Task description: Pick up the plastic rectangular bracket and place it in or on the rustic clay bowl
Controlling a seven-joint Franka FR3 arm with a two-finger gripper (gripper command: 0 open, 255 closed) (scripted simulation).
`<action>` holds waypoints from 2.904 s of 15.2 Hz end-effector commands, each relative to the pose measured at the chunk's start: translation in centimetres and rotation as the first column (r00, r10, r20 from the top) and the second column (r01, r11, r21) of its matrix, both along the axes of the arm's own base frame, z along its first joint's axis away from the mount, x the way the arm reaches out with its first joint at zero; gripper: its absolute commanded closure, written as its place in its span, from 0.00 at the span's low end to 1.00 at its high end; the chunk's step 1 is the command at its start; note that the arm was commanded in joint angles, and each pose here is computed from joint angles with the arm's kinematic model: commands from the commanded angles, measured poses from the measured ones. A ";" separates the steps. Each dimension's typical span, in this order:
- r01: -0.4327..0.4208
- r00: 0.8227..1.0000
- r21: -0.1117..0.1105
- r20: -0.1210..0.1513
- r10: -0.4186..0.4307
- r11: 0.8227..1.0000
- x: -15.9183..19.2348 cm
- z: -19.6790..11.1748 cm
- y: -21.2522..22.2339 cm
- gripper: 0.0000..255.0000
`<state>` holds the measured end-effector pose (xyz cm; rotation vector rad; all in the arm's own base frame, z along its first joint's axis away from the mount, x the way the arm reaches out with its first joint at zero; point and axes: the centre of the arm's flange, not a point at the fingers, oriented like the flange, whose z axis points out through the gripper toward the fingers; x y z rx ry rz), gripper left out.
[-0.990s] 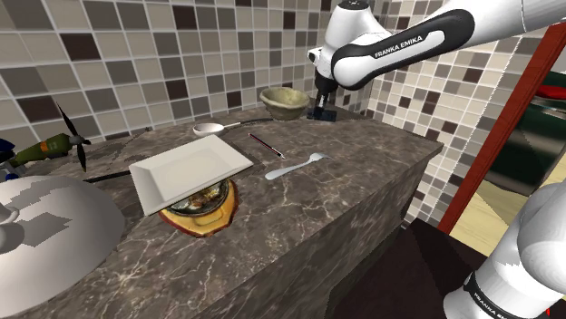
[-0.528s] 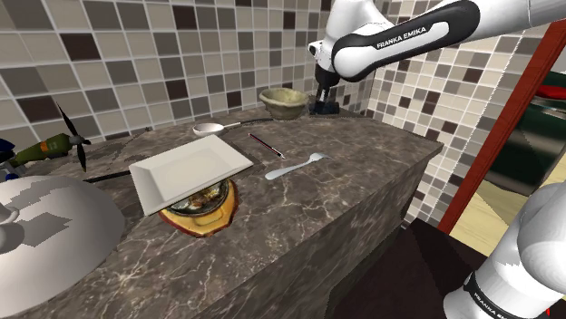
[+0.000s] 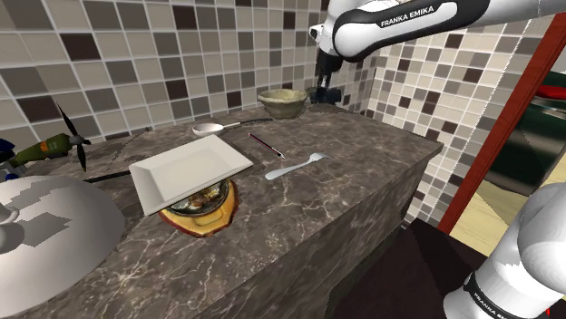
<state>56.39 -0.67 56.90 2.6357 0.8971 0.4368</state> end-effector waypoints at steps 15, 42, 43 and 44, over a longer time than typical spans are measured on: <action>-0.001 1.000 0.000 0.000 0.001 1.000 0.0 8.5 0.0 1.00; -0.001 1.000 0.000 0.000 0.001 1.000 9.8 4.5 8.5 1.00; -0.001 1.000 0.000 0.000 0.001 1.000 9.8 3.9 8.5 1.00; -0.001 1.000 0.000 0.000 0.001 1.000 9.8 3.2 8.5 1.00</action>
